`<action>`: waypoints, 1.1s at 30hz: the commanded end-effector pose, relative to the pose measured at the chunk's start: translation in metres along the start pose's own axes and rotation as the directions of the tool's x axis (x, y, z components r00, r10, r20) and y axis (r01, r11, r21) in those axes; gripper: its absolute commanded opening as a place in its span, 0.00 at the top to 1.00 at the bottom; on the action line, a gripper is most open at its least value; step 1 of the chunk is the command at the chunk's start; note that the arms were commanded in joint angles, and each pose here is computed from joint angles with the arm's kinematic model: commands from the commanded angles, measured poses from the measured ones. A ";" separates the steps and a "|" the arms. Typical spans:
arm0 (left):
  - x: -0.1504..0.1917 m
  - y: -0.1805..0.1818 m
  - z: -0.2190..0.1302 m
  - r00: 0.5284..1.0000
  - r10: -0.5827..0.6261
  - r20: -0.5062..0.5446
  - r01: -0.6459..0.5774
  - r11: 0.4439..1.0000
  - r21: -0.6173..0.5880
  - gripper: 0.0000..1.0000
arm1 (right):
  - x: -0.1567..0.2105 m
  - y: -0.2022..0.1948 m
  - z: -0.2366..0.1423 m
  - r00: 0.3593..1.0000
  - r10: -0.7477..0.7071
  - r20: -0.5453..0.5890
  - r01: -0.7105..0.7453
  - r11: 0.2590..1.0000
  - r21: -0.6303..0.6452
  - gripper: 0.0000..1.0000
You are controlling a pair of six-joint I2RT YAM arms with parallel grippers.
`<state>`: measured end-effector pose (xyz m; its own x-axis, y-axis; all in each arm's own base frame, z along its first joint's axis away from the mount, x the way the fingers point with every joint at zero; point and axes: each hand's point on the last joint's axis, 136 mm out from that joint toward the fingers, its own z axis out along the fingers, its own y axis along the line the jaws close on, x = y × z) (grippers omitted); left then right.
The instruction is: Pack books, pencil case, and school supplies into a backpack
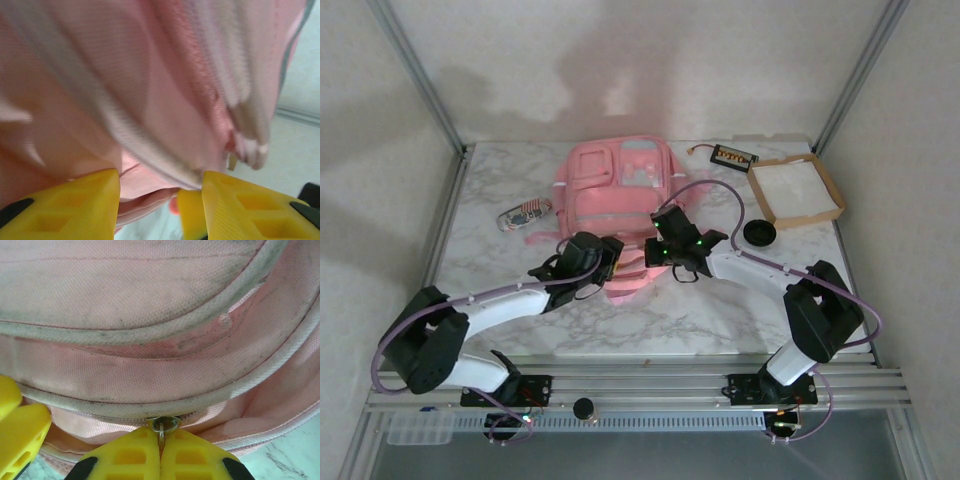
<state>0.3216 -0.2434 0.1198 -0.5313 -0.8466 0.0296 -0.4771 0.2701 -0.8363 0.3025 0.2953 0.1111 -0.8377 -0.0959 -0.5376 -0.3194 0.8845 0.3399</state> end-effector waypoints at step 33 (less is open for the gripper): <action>-0.031 0.015 -0.010 0.969 0.196 0.151 -0.176 0.975 -0.140 1.00 | -0.033 -0.100 -0.026 0.999 -0.025 0.040 0.015 0.972 0.234 1.00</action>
<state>0.3302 -0.2458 0.1322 -0.5022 -0.8616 -0.0737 -0.4443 0.3302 -0.8328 0.3387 0.2444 0.1124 -0.8108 -0.0893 -0.5785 -0.2908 0.9192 0.2656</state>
